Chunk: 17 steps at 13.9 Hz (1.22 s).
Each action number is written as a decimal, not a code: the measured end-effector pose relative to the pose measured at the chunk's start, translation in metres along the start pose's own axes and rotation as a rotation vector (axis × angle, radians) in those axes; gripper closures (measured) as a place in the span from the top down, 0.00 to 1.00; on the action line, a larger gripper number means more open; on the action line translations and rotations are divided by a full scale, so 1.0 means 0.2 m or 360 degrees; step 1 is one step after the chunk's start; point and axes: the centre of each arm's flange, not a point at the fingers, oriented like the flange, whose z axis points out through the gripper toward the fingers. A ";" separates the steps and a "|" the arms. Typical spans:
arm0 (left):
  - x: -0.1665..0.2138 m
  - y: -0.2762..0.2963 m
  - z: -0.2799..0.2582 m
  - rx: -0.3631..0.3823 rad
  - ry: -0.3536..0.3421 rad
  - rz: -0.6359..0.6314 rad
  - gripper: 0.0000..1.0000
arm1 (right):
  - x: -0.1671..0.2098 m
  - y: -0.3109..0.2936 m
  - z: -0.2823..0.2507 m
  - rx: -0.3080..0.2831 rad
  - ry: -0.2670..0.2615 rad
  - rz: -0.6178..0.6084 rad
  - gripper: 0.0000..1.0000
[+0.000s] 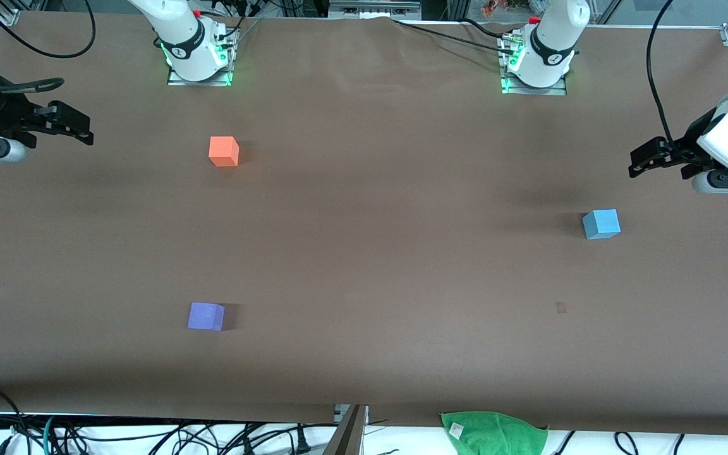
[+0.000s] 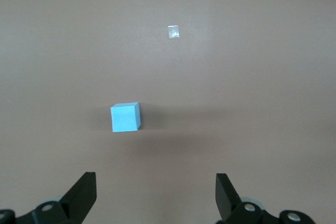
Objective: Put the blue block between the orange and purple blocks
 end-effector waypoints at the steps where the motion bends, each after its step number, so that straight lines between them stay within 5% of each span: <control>1: 0.00 0.00 0.00 0.0011 -0.0003 0.0001 1.00 | 0.00 0.00 0.00 0.0000 0.0000 0.0000 1.00; 11: 0.05 -0.05 0.06 0.0018 -0.0043 -0.0021 1.00 | 0.00 0.00 0.00 0.0000 0.0000 0.0000 1.00; 14: 0.11 -0.26 0.25 0.0012 -0.0171 -0.0134 1.00 | 0.00 0.00 0.00 0.0000 0.0000 0.0001 1.00; 17: 0.13 -0.41 0.55 -0.0013 -0.0439 -0.0198 1.00 | 0.00 0.00 0.00 0.0000 0.0000 0.0001 1.00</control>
